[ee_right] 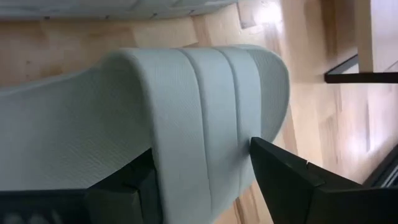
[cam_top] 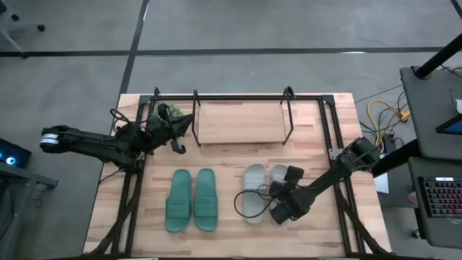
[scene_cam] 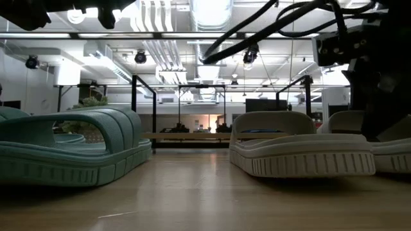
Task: Pick and place slides into the shelf
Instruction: Put the right gray slide on the shelf
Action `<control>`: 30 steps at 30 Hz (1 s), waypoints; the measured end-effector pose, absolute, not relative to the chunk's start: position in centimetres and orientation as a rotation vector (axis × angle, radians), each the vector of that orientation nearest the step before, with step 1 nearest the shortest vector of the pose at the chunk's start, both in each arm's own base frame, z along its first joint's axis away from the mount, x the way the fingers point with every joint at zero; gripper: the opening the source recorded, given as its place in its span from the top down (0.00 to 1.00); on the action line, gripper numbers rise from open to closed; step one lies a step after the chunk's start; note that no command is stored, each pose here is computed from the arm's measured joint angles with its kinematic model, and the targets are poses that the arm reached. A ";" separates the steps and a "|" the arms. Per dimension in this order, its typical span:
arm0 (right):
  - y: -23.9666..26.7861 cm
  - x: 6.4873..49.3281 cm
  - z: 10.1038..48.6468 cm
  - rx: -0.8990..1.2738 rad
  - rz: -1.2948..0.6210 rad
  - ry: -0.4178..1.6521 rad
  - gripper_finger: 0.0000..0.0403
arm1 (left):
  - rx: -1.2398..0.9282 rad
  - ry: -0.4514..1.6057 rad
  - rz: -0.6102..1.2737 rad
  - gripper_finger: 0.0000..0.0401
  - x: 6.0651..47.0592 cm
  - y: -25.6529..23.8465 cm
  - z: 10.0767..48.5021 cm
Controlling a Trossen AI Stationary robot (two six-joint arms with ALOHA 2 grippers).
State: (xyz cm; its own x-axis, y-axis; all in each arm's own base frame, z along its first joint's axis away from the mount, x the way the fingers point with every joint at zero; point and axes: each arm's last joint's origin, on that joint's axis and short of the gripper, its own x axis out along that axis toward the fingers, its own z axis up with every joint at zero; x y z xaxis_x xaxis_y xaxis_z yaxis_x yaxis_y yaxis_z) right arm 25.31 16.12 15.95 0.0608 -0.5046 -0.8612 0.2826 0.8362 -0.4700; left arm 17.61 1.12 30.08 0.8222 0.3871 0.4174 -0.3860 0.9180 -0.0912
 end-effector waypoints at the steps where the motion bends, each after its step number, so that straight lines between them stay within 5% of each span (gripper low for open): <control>1: 16.1 25.3 15.9 -0.199 -0.607 1.384 0.50 | -0.003 -0.444 0.411 1.00 17.6 1.1 30.1; 12: 15.7 25.0 15.5 -0.230 -0.627 1.372 0.64 | -0.003 -0.444 0.411 1.00 17.6 1.1 30.1; 24: 15.8 25.1 15.6 -0.240 -0.614 1.379 0.95 | -0.006 -0.443 0.410 1.00 17.6 1.1 30.0; 30: 15.8 25.1 15.7 -0.234 -0.612 1.381 0.97 | -0.006 -0.443 0.410 1.00 17.6 1.1 30.0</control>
State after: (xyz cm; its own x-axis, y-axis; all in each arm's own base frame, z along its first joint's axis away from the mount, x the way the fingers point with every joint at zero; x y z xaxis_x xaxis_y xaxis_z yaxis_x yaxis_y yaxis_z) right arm 25.11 15.81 15.69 0.0645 -0.5325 -0.8440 0.2672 0.8241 -0.4995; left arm 17.63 1.12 30.03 0.8232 0.3871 0.4152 -0.3846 0.9183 -0.0936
